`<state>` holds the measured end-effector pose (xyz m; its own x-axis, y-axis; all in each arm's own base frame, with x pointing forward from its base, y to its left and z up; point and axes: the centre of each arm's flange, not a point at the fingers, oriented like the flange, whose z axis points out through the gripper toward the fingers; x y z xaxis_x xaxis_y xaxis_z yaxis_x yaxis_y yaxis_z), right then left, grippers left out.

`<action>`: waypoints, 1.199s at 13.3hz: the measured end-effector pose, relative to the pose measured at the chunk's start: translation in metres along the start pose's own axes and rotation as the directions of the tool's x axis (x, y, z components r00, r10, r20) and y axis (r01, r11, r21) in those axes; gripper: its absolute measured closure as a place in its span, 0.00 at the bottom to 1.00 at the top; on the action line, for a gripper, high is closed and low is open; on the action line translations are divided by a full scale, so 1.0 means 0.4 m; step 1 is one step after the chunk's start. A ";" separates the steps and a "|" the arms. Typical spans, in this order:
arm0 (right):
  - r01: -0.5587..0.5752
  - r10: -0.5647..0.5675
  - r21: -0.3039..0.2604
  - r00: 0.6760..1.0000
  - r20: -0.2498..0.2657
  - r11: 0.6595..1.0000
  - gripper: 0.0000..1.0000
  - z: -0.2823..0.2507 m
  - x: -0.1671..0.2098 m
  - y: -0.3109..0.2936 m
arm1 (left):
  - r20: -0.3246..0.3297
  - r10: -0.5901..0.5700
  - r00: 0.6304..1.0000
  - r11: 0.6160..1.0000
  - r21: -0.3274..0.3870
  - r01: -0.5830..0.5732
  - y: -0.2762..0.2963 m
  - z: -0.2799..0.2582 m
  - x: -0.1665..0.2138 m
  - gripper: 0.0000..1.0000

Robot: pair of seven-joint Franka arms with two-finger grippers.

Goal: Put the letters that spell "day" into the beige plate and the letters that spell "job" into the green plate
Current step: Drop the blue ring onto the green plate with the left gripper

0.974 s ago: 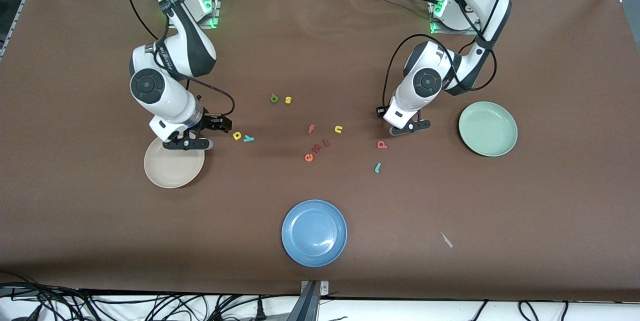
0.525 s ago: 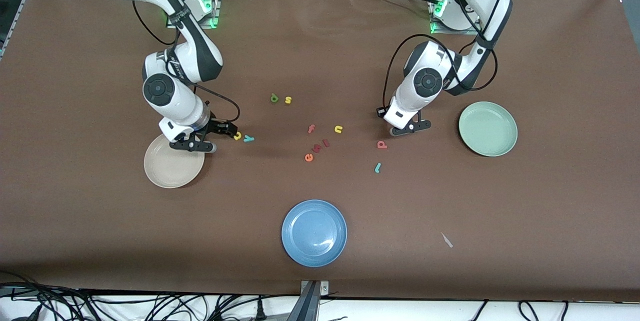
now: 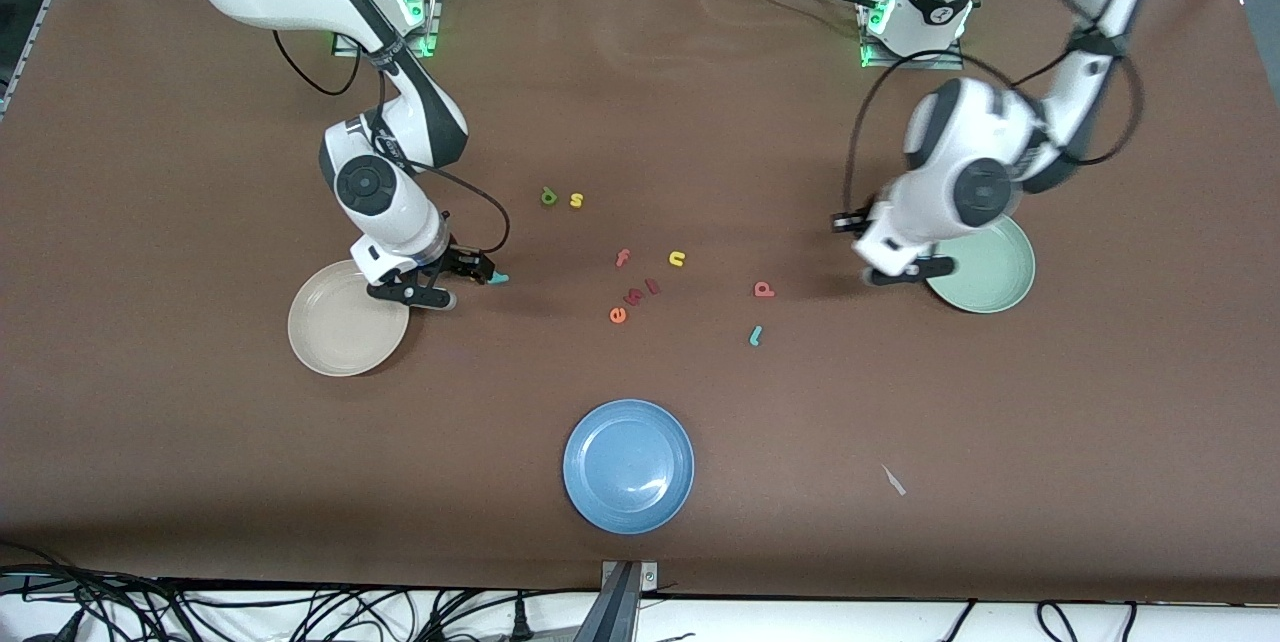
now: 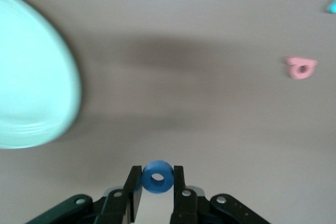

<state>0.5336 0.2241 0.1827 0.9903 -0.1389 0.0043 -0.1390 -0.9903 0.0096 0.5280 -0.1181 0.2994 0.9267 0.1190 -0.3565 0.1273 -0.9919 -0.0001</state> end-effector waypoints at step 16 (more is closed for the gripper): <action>0.022 -0.022 -0.016 1.000 -0.007 1.000 0.00 0.020 -0.005 0.004 | 0.042 0.076 0.996 0.997 0.030 -0.077 -0.110 -0.018 0.085 0.01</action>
<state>0.5315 0.2226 0.1746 0.9931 -0.1167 0.0110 -0.1169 -0.9928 0.0255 0.5563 -0.0703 0.2939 0.9180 0.0414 -0.3943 0.0449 -0.9990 -0.0003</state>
